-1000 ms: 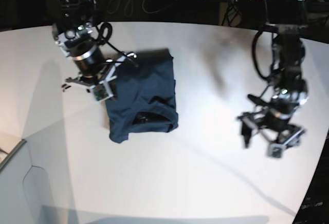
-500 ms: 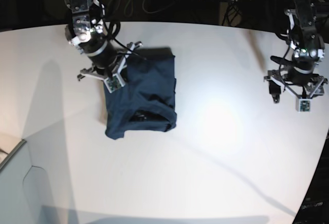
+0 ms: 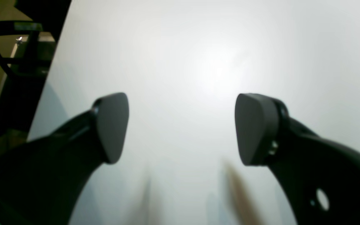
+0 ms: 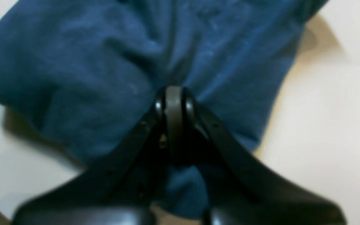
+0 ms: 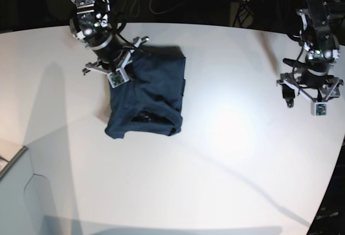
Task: Layout the t-shirt on the table in an organized manner, then fold the t-shirt properly
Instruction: 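Press the stack's edge with the right gripper to flatten it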
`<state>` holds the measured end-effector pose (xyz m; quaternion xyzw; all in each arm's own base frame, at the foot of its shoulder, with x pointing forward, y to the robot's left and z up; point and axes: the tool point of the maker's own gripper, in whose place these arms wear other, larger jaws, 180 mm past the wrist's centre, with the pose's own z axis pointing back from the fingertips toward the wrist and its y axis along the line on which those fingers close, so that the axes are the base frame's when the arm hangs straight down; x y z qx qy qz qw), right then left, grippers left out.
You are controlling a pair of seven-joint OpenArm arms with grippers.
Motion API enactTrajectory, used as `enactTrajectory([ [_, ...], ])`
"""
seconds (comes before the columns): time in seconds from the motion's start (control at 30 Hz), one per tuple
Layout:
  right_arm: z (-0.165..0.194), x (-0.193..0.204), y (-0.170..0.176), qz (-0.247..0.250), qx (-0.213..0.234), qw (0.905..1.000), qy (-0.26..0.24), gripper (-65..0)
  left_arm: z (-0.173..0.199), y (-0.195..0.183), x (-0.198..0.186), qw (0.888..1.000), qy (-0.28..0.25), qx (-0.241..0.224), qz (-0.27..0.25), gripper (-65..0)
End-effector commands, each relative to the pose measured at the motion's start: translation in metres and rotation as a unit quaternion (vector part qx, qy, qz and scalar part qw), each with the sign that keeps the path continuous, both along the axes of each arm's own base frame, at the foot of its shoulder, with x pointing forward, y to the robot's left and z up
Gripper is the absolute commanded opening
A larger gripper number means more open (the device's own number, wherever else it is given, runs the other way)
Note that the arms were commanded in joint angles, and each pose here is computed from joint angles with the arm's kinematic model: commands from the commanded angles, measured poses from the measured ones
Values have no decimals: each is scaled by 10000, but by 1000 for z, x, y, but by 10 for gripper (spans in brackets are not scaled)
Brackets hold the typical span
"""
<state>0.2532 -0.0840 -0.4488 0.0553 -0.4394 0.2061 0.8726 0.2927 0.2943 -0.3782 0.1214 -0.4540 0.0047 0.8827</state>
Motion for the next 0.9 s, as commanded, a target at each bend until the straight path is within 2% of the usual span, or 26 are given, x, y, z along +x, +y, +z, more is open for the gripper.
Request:
enactTrajectory([
  [0.0,24,12,-4,-55,90,9989,-466,-650,13,5,6,9997,-214,95,-1,-138],
  [0.13,66,20,-1,-9,179,9929,-1174,-650,7,4,-1,9999,-124,74,6,-138],
  [0.23,88,24,21,96,409,9884,-1462,-650,1,1,-8,10000,-44,40,7,-138],
  [0.4,81,9,71,508,808,9874,-1262,-650,-12,-1,-26,9998,122,-96,158,-138],
  [0.57,38,-14,104,852,999,9895,-610,-650,-22,15,-49,9967,163,-287,739,-138],
  [0.7,10,-18,105,846,986,9912,-249,-650,-37,34,-77,9905,350,-413,1265,-140],
  [0.87,22,-23,102,815,983,9911,-387,-650,-63,36,-110,9857,800,-491,1402,-142],
])
